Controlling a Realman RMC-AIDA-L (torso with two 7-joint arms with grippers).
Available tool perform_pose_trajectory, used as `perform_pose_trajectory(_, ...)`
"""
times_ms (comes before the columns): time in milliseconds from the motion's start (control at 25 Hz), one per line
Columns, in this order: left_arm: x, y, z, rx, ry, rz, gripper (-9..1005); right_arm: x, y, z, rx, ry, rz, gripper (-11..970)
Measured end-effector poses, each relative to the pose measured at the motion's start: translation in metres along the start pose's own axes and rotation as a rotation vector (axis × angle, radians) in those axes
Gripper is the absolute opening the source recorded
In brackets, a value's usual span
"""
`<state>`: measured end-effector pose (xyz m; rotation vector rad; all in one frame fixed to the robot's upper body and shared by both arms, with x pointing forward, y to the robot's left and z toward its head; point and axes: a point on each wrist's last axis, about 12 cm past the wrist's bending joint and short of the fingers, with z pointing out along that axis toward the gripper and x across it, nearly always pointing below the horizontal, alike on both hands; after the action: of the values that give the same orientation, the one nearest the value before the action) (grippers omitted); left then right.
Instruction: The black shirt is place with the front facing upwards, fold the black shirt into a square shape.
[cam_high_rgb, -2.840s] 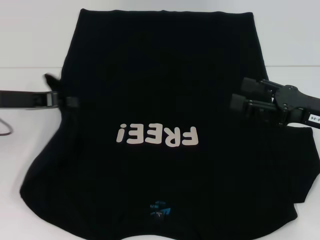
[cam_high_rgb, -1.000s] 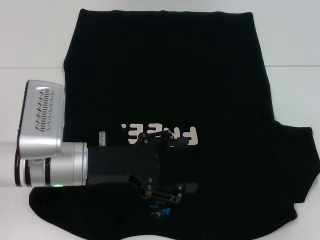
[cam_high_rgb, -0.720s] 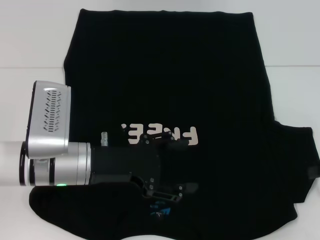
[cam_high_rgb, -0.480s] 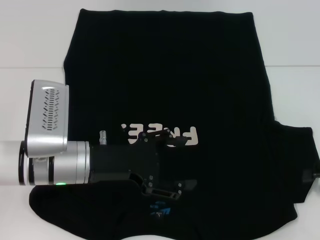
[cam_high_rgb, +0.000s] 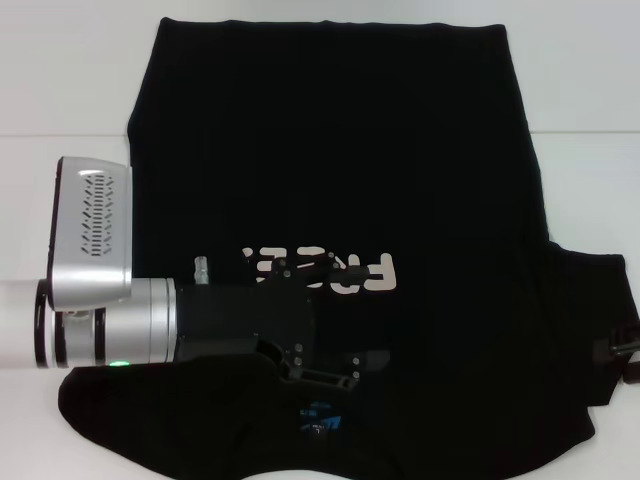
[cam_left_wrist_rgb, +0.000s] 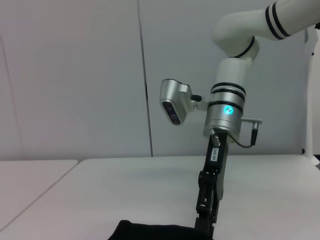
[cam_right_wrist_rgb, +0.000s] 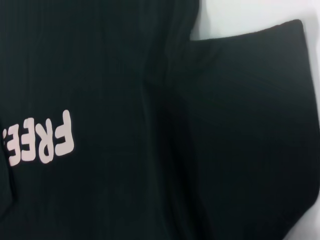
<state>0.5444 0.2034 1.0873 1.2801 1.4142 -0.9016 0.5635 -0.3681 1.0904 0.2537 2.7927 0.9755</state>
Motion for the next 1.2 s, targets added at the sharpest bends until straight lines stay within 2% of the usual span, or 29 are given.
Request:
perform_pose_trajectory(120,0.000,0.001,-0.001,-0.003,0.000,0.003,919,0.000,0.002,0.003,-0.002,-0.003,-0.003,802)
perform_pose_trajectory(320,-0.001,0.001,-0.001,-0.008,-0.002,0.001,919,-0.002,0.005,0.007,0.005,-0.002,-0.014,596)
perform_pose_trajectory(520,0.000,0.002,-0.004,-0.026,-0.009,-0.006,919,-0.003,0.005,0.007,0.012,-0.011,-0.017,379)
perform_pose_trajectory(640,0.000,0.002,-0.004,-0.029,-0.011,-0.010,920,-0.003,0.003,0.007,0.019,-0.020,-0.013,146)
perform_pose_trajectory(960,0.000,0.002,-0.004,-0.030,-0.012,-0.021,920,-0.005,-0.002,0.008,0.044,-0.055,-0.021,41)
perform_pose_trajectory(1080,-0.001,0.002,-0.004,-0.029,-0.025,-0.025,920,-0.007,-0.007,0.002,0.064,-0.094,-0.033,1)
perform_pose_trajectory(1200,-0.002,0.002,-0.004,-0.033,-0.034,-0.039,919,-0.010,-0.012,-0.007,0.088,-0.138,-0.054,2)
